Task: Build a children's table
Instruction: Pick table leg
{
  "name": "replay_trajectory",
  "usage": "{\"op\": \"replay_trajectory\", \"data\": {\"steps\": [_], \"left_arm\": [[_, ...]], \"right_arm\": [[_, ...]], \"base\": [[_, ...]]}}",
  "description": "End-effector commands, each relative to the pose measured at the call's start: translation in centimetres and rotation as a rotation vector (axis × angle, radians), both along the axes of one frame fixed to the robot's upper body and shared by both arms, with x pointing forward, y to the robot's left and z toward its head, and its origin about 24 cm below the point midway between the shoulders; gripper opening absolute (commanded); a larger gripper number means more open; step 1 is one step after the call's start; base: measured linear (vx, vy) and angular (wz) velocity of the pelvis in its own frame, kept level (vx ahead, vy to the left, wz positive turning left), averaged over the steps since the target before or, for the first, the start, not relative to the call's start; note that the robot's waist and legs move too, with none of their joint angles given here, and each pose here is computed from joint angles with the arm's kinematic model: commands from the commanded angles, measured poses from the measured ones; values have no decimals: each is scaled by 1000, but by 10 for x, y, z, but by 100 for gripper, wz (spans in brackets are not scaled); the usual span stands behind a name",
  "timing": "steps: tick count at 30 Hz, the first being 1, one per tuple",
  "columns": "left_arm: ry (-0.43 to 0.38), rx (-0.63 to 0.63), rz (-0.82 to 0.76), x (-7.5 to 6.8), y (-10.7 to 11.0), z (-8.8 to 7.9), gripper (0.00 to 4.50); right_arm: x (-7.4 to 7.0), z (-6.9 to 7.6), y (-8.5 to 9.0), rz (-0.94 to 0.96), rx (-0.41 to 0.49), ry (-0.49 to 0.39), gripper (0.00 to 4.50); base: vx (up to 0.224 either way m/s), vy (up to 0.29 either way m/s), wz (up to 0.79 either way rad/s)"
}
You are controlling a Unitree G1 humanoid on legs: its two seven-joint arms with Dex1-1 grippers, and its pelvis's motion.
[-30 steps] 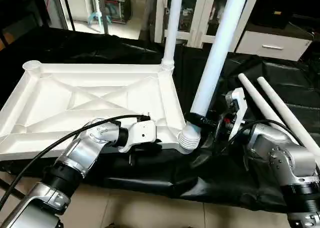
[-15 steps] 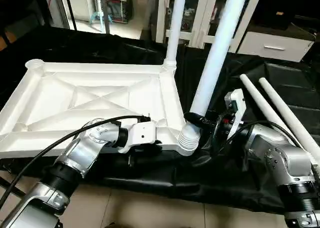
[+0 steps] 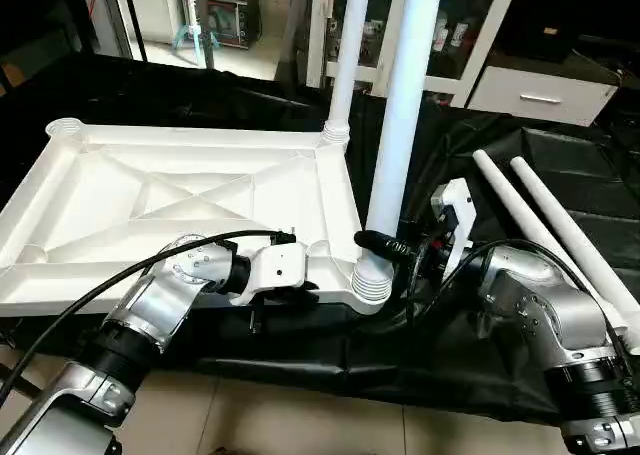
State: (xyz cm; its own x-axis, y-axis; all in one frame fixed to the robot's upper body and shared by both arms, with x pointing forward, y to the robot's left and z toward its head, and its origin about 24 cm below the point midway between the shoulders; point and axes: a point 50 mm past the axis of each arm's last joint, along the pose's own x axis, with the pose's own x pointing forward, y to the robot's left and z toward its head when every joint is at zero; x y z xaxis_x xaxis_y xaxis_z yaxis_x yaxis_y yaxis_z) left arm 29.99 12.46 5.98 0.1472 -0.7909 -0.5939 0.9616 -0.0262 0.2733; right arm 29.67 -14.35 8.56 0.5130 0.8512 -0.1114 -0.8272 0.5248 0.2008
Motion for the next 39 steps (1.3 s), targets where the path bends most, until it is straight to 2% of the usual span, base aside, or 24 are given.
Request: {"op": "replay_trajectory", "data": {"steps": [1, 3, 11, 12, 13, 14, 19, 24, 27, 31, 39], "left_arm": [[-10, -16, -65, -1, -10, 4, 0], [-8, -16, -60, 0, -9, 4, 0], [-8, -16, -60, 0, -9, 4, 0], [-4, -20, -55, 2, -9, 5, 0], [-4, -20, -54, 2, -8, 5, 0], [-8, -26, -45, 5, -8, 6, 0], [-17, -26, -28, 9, -6, 9, 0], [-17, -25, -25, 10, -6, 9, 0], [-24, -24, -17, 11, -5, 9, 0], [-43, -23, 7, 15, -5, 9, 0], [-51, -19, 24, 16, -3, 10, 0]], "right_arm": [[-1, -15, -8, -71, -10, 54, 181], [-1, -19, -12, -120, 10, 65, 181], [-1, -19, -12, -120, 10, 65, 181], [-5, -28, -21, -200, 49, 85, 181], [-6, -30, -22, -212, 56, 89, 181], [-14, -38, -30, -284, 107, 107, 181], [-23, -45, -35, -329, 141, 104, 181], [-25, -45, -34, -335, 143, 91, 181], [-28, -45, -34, -317, 119, 52, 181], [-38, -48, -31, -246, 28, -2, 181], [-46, -53, -32, -201, -15, -8, 181]], "base": [[0, 0, 0], [0, 0, 0], [0, 0, 0], [0, 0, 0], [0, 0, 0], [0, 0, 0], [0, 0, 0], [0, 0, 0], [0, 0, 0], [0, 0, 0], [0, 0, 0]]}}
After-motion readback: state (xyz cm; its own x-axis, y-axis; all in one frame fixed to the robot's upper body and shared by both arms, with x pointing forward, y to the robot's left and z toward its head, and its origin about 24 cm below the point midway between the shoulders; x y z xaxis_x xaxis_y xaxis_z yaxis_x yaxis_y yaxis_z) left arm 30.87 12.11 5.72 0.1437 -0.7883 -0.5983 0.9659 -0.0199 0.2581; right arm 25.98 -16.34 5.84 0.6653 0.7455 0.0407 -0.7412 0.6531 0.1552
